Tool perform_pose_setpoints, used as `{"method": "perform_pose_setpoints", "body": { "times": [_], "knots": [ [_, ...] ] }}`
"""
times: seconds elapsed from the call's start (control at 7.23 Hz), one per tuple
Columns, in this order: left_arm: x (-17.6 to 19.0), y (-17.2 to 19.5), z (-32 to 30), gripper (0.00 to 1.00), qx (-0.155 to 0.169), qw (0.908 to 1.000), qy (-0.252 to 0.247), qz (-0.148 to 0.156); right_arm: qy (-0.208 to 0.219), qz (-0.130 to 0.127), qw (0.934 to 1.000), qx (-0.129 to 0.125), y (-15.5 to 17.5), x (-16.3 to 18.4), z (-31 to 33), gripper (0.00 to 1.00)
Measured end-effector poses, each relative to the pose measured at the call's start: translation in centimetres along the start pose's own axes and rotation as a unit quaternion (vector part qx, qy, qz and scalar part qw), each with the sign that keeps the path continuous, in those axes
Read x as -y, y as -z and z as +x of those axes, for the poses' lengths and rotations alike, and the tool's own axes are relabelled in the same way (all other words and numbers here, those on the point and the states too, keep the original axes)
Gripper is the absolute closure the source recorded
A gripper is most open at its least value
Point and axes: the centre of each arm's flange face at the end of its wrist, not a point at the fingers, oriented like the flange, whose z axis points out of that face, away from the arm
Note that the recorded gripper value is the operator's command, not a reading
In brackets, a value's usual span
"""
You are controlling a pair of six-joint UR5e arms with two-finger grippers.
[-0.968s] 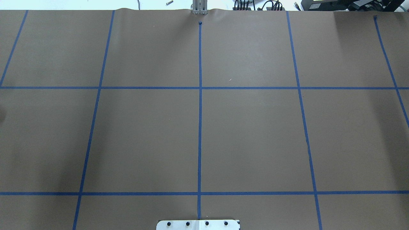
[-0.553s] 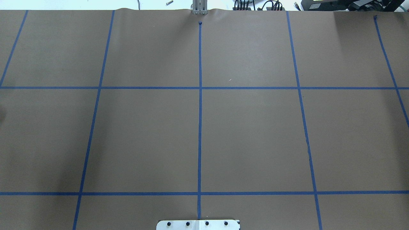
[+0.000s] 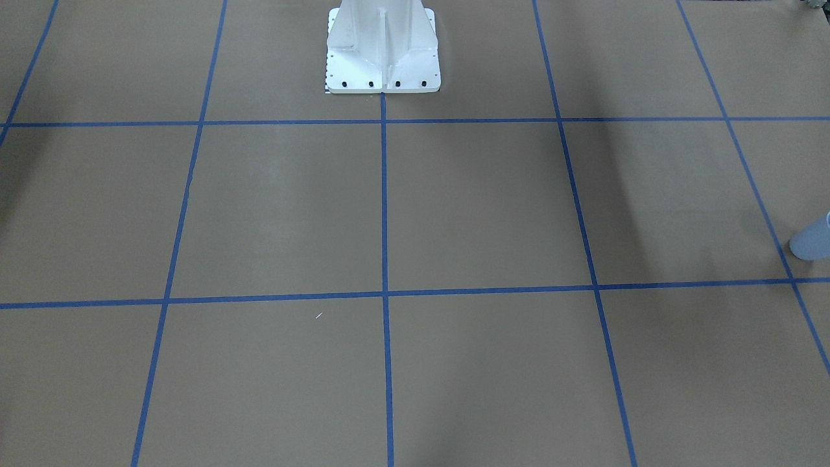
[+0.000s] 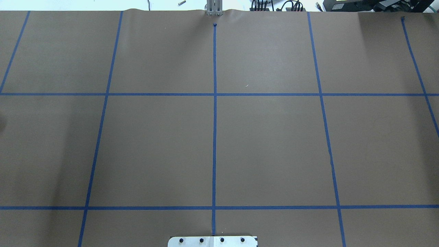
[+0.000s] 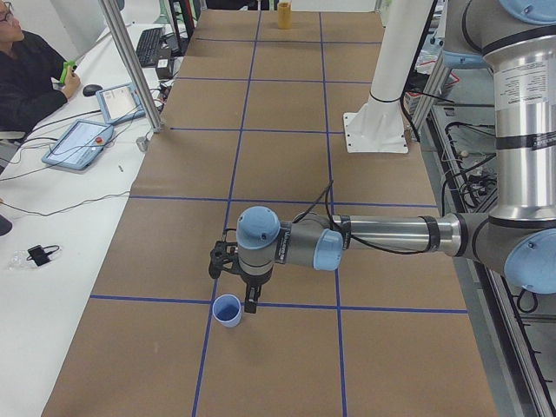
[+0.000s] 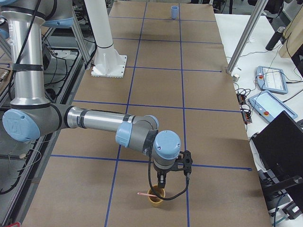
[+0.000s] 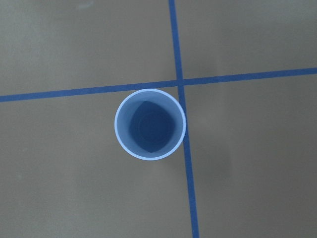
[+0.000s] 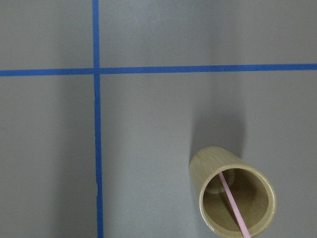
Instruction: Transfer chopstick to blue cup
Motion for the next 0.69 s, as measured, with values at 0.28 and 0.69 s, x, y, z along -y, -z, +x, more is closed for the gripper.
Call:
{"method": "perform_pose_setpoints", "body": {
  "times": [0.28, 0.69],
  "knots": [
    [5.0, -1.6, -1.4, 0.02, 0.0, 1.0, 0.006, -0.004, -0.004, 0.017, 0.9999, 0.001, 1.6, 0.1, -1.7, 0.0],
    [8.7, -4.8, -4.2, 0.02, 0.001, 0.9998, 0.014, -0.016, 0.0, 0.026, 0.9996, 0.004, 2.4, 0.2, -2.7, 0.0]
  ]
}}
